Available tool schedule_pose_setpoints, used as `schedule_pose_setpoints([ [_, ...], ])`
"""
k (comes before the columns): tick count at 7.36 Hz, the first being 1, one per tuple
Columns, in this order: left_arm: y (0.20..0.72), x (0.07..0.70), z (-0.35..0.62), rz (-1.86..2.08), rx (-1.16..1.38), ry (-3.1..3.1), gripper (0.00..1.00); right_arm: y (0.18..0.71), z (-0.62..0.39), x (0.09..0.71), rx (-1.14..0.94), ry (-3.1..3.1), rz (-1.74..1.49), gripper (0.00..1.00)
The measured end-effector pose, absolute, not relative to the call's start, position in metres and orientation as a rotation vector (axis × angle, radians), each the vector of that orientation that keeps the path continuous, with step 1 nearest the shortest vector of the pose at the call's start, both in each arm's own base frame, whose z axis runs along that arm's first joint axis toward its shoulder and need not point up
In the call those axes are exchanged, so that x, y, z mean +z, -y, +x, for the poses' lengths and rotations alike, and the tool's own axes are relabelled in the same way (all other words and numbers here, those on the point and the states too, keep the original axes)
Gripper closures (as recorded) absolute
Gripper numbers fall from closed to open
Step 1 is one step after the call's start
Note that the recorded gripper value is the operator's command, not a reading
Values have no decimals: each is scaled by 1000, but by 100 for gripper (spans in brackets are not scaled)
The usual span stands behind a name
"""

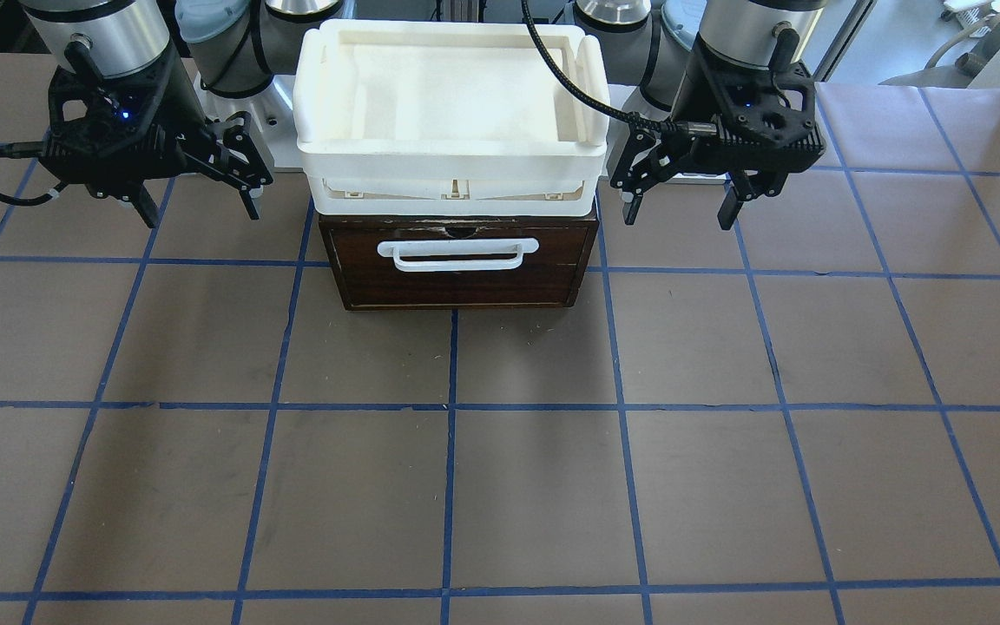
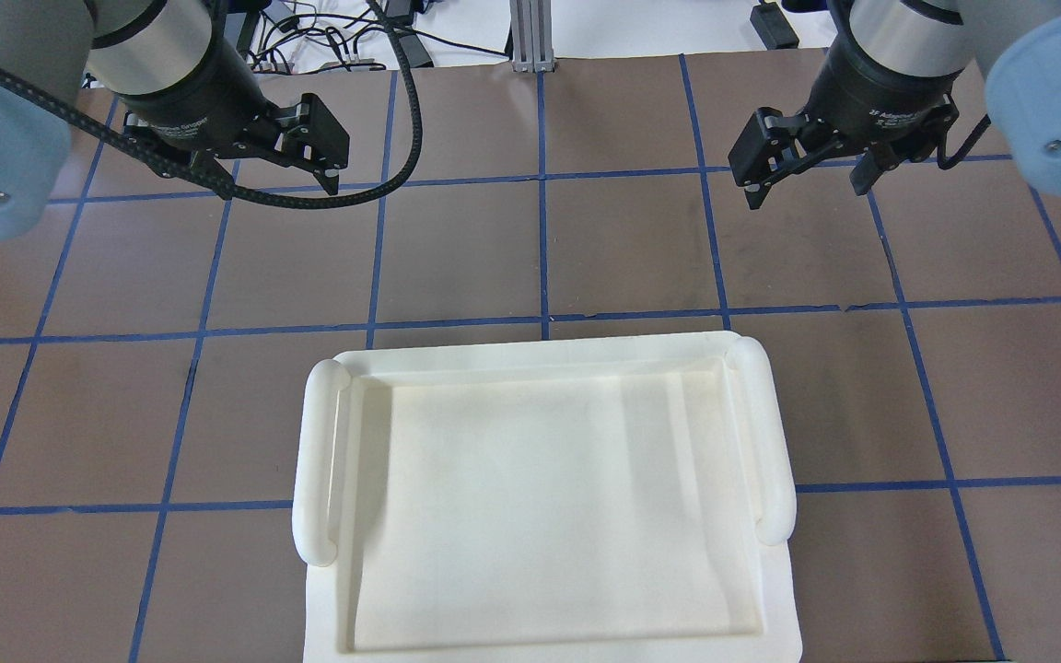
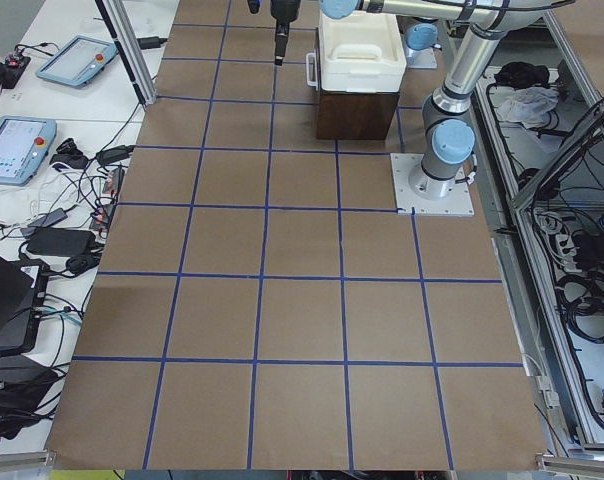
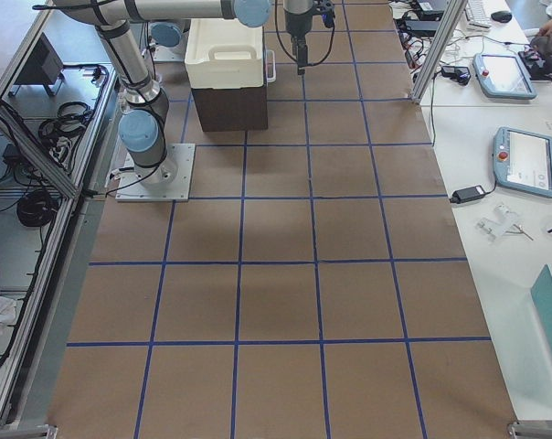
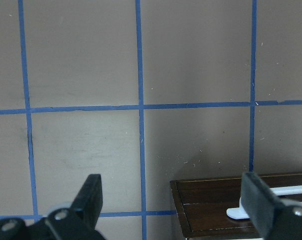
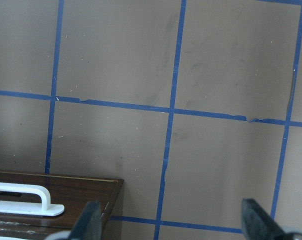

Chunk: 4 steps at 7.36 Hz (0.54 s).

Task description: Put scissors in drawer and close it

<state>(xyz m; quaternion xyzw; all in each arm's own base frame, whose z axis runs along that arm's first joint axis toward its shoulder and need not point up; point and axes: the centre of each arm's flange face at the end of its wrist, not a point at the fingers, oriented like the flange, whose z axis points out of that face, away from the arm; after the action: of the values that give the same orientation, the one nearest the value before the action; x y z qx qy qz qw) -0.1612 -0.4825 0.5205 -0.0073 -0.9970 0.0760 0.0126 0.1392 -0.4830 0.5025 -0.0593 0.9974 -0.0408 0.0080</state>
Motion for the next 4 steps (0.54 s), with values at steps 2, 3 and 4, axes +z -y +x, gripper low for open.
schedule_pose_setpoints([
  [2,481,521,-161,-24,237,3109,0,483,139,503,-129,-3117,-186,0],
  [3,480,522,-161,-24,238,3109,0,483,139,503,-130,-3117,-186,0],
  [4,480,522,-161,-24,239,3109,0,483,139,503,-130,-3117,-186,0],
])
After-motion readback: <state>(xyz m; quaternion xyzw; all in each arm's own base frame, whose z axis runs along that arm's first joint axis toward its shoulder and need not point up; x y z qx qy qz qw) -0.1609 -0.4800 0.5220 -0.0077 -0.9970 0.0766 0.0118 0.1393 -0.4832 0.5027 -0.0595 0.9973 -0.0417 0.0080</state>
